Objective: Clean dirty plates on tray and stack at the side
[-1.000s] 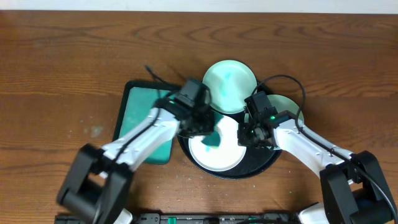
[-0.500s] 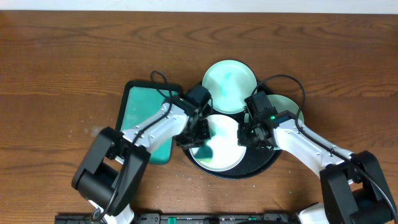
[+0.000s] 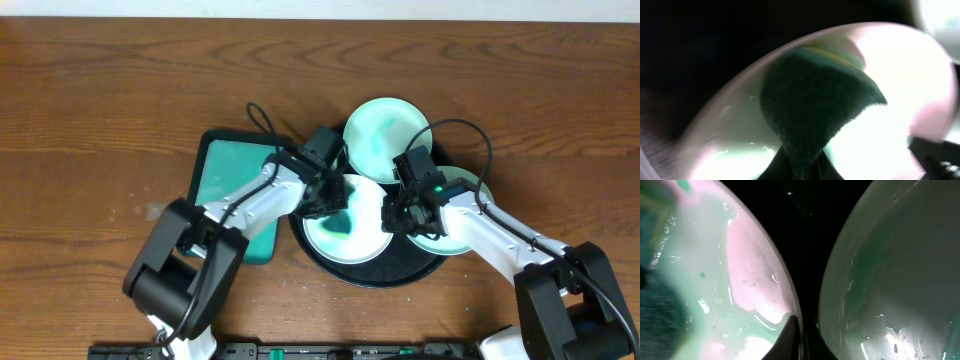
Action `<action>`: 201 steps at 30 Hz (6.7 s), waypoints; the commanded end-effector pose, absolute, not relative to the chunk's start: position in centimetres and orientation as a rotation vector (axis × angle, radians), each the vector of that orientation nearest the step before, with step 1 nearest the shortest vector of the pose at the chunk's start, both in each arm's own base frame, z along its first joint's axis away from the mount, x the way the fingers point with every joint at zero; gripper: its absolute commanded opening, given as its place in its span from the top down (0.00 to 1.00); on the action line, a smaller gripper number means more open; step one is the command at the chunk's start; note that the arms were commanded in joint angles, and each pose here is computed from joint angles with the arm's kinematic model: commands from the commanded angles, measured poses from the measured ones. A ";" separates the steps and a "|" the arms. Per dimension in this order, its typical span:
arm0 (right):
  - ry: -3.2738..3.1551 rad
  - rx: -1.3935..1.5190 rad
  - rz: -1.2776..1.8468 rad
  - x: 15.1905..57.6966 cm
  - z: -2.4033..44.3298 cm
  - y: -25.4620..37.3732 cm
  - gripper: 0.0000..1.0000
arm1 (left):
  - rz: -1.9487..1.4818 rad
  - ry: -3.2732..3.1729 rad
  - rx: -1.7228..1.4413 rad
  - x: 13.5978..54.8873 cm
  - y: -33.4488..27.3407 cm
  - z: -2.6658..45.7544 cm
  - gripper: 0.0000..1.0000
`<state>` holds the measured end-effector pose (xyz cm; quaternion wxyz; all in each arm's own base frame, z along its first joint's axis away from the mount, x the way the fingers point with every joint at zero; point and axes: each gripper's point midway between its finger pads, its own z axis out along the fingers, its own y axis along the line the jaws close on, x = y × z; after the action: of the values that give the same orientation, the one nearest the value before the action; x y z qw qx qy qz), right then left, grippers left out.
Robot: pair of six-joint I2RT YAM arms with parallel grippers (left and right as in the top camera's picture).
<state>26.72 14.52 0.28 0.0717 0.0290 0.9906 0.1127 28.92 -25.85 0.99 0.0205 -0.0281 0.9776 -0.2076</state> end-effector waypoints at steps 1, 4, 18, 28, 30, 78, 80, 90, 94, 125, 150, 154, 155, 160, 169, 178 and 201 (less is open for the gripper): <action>2.975 0.131 0.201 27.0 -0.6 12.6 0.99 | -0.805 3.115 -0.001 26.5 -29.2 -1.4 0.93; 2.975 0.131 0.202 27.0 -0.6 12.6 0.99 | -0.968 3.115 0.084 25.6 -31.3 -1.7 0.93; 2.976 0.130 0.200 27.0 -0.6 12.6 0.99 | -0.717 2.998 -0.069 30.8 -27.2 -2.4 0.93; 2.973 0.131 0.196 27.0 -0.6 12.6 0.99 | -0.144 2.908 -0.323 32.5 -17.9 0.2 0.93; 2.972 0.131 0.197 27.0 -0.6 12.6 0.99 | -0.159 2.925 -0.314 32.2 -18.1 0.2 0.93; 2.971 0.120 0.197 27.1 -0.6 12.6 0.99 | -0.879 2.973 0.262 27.2 -30.5 1.5 0.93; 2.971 0.120 0.197 27.1 -0.6 12.6 0.99 | -0.927 2.979 0.334 26.1 -31.2 1.7 0.93; 2.974 0.120 0.196 27.0 -0.6 12.6 0.99 | -0.776 3.141 0.327 23.2 -29.0 0.4 0.93; 2.974 0.120 0.196 27.0 -0.6 12.6 0.99 | -0.342 3.189 -0.069 24.7 -23.4 -0.8 0.94; 2.973 0.120 0.196 27.0 -0.6 12.6 0.99 | -1.136 3.072 0.233 24.3 -32.9 0.8 0.93; 2.973 0.120 0.196 27.0 -0.6 12.6 0.99 | -0.147 3.100 -0.242 26.7 -19.5 0.6 0.93; 2.969 0.085 0.195 27.1 -0.5 12.6 0.99 | -0.229 3.020 -0.197 27.9 -19.5 3.5 0.93; 2.966 0.065 0.195 27.2 -0.5 12.6 0.99 | -0.276 3.004 -0.184 27.9 -19.8 4.4 0.93; 2.937 -0.016 0.204 27.9 -0.1 12.9 0.99 | -0.457 2.833 -0.139 28.5 -19.5 11.4 0.93; 2.682 -0.183 0.289 31.9 9.7 14.8 0.99 | -0.252 2.545 -0.413 28.6 -7.5 19.7 0.93; 2.179 -0.467 0.338 36.3 22.1 22.7 0.99 | -0.170 2.537 -0.583 27.2 -2.5 19.9 0.93; 1.577 -0.682 -0.163 35.7 27.9 34.3 0.99 | 0.043 2.603 -0.617 26.3 -0.2 18.2 0.93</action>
<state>35.95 35.66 24.78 0.6248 -0.3119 0.7157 -0.0109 26.23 -0.68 18.73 0.2380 -0.2253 0.9448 -0.0014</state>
